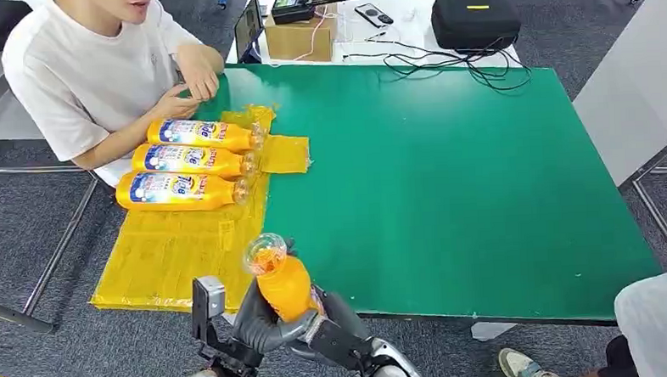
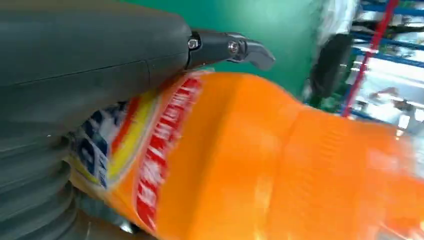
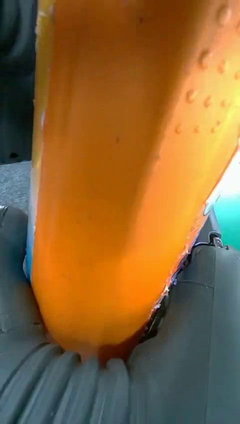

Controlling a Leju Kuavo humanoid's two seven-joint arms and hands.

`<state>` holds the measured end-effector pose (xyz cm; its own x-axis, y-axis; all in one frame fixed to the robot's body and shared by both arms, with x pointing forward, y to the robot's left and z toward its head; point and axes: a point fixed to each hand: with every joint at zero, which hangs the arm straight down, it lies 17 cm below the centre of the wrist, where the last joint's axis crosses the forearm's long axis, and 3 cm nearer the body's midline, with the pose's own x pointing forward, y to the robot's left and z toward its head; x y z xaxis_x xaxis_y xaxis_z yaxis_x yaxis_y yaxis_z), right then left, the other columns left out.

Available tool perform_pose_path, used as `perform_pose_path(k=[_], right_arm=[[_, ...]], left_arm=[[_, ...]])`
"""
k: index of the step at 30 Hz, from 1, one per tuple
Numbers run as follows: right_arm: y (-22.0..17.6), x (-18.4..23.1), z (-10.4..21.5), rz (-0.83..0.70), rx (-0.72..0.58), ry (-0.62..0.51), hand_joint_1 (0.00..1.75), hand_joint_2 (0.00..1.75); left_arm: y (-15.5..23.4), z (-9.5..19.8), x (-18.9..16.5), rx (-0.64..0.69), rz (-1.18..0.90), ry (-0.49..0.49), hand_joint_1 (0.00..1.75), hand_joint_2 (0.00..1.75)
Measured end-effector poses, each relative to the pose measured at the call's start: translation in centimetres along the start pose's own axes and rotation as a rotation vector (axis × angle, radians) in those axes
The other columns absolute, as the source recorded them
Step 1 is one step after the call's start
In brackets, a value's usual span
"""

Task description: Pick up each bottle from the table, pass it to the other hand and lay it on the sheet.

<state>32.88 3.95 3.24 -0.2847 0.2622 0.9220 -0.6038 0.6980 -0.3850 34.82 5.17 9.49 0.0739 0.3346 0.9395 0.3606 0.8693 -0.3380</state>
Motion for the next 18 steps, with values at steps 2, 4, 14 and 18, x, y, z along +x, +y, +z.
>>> perform_pose_path(k=[2,4,14,18], right_arm=[[0.1,0.1,0.0,0.001,0.002,-0.002,1.75,1.75],[0.1,0.0,0.0,0.002,0.003,-0.002,1.75,1.75],[-0.4,0.0,-0.3,0.090,-0.016,-0.008,0.00,0.00],[-0.6,0.9,-0.7,0.116,-0.056,-0.037,0.00,0.00]], left_arm=[[0.1,0.1,-0.2,0.002,0.000,0.006,1.75,1.75],[0.1,0.1,-0.3,0.002,0.000,0.008,1.75,1.75],[0.5,0.2,-0.9,-0.022,0.238,0.077,1.75,1.75],[0.9,0.3,-1.5,-0.009,0.263,0.099,1.75,1.75]])
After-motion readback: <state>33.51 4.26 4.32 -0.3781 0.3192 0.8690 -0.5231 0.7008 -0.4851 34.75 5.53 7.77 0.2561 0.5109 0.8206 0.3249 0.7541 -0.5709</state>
